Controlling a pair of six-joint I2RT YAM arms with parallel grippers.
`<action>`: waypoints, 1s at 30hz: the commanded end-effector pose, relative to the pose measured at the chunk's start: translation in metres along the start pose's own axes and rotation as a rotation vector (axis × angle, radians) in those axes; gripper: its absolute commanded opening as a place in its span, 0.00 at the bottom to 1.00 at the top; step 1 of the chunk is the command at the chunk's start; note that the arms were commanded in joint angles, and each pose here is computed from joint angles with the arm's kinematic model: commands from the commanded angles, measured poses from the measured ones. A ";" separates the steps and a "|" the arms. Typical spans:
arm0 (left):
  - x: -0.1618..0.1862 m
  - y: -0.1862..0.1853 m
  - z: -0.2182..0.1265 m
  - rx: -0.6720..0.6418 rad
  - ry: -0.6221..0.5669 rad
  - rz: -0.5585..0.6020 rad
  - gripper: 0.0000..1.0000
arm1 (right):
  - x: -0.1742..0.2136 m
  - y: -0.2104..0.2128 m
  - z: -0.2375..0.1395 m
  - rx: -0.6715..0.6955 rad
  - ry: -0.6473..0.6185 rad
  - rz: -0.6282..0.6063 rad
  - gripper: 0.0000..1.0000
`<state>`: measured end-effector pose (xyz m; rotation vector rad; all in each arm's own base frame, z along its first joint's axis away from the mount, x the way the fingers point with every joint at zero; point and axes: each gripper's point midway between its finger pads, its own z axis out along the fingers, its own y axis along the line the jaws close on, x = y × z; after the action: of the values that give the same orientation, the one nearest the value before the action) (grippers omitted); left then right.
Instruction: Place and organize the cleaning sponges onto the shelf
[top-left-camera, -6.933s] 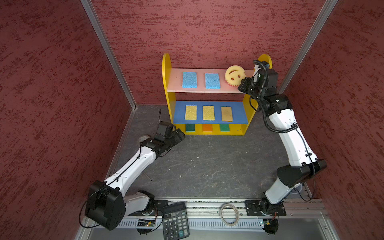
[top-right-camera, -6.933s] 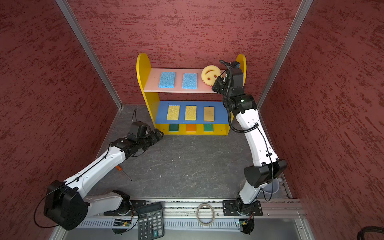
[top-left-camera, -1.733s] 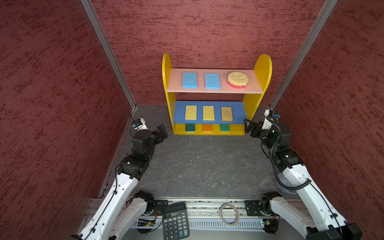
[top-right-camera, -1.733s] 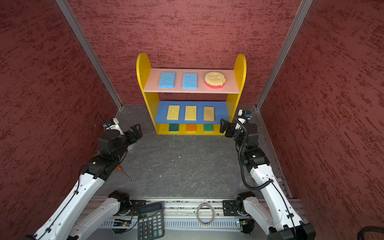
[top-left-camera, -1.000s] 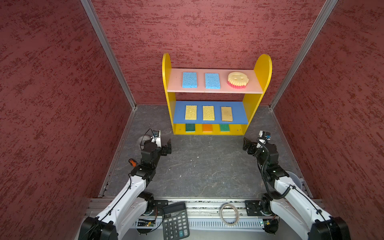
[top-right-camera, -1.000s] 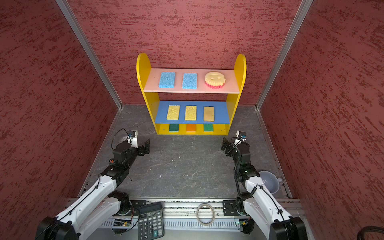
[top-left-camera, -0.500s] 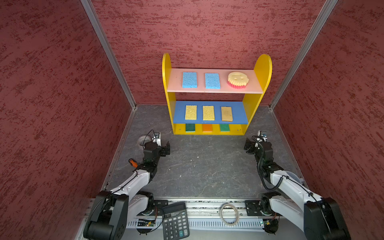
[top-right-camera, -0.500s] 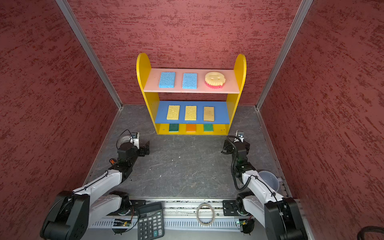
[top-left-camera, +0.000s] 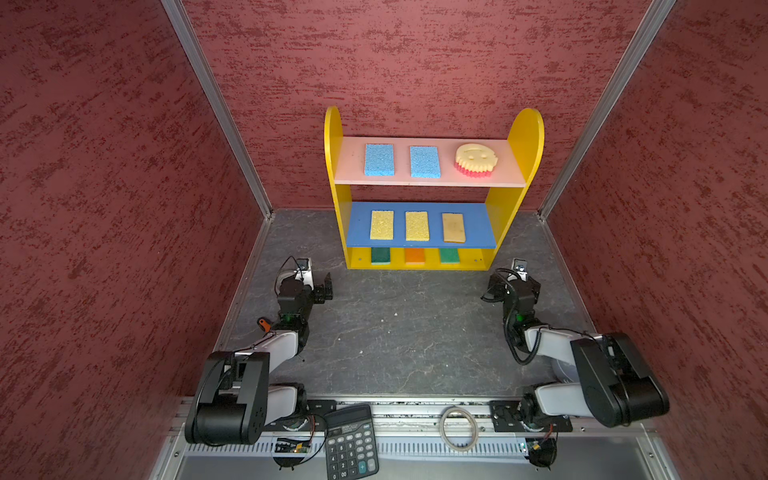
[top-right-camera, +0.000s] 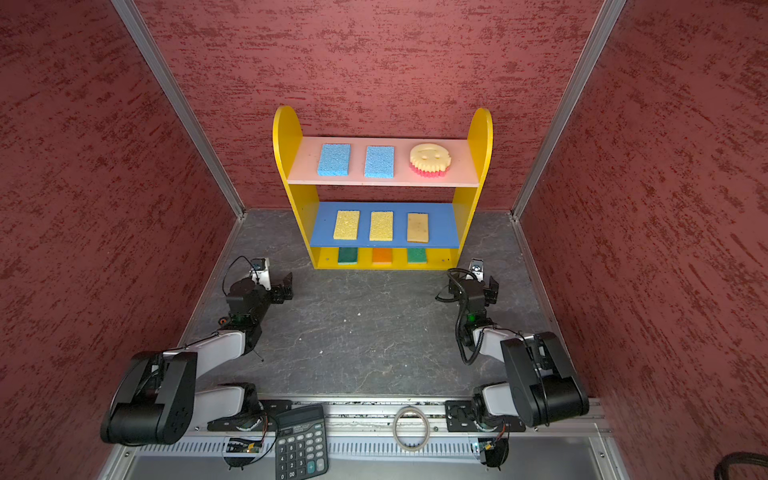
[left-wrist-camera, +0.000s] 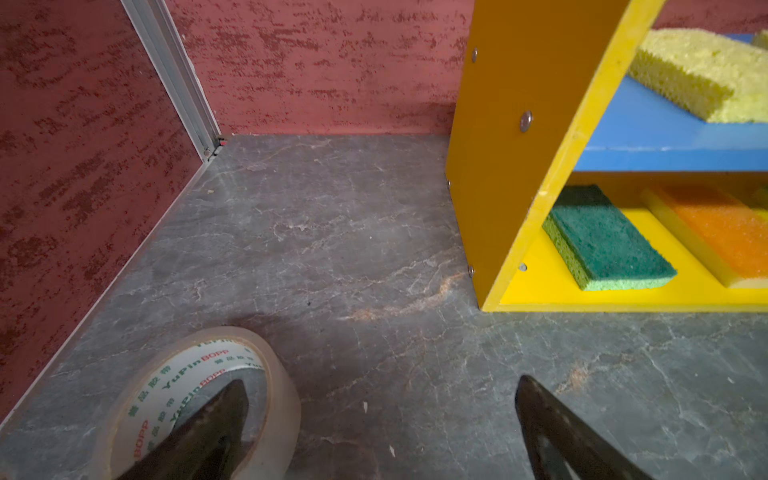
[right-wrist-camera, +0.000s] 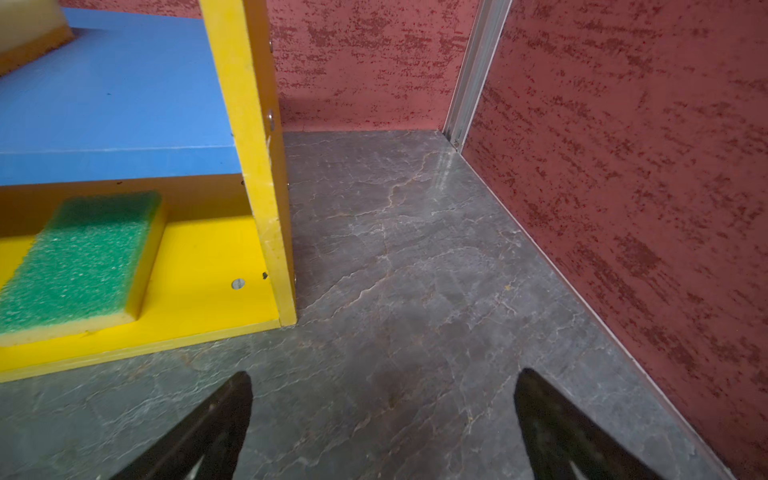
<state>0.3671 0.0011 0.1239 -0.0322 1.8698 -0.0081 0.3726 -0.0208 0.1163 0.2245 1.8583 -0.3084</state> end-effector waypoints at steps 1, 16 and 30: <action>-0.022 -0.004 0.007 0.036 -0.107 -0.034 0.99 | -0.045 -0.004 0.009 0.004 -0.151 0.053 0.99; 0.000 -0.005 0.033 0.060 -0.045 -0.031 0.99 | -0.021 -0.017 0.005 -0.197 -0.205 0.167 0.99; 0.000 0.005 0.036 0.024 -0.033 -0.067 0.99 | -0.023 -0.017 0.011 -0.187 -0.194 0.164 0.99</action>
<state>0.3997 0.0046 0.1116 -0.0624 1.8373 -0.0748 0.3801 -0.0426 0.1246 0.2273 1.6957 -0.0569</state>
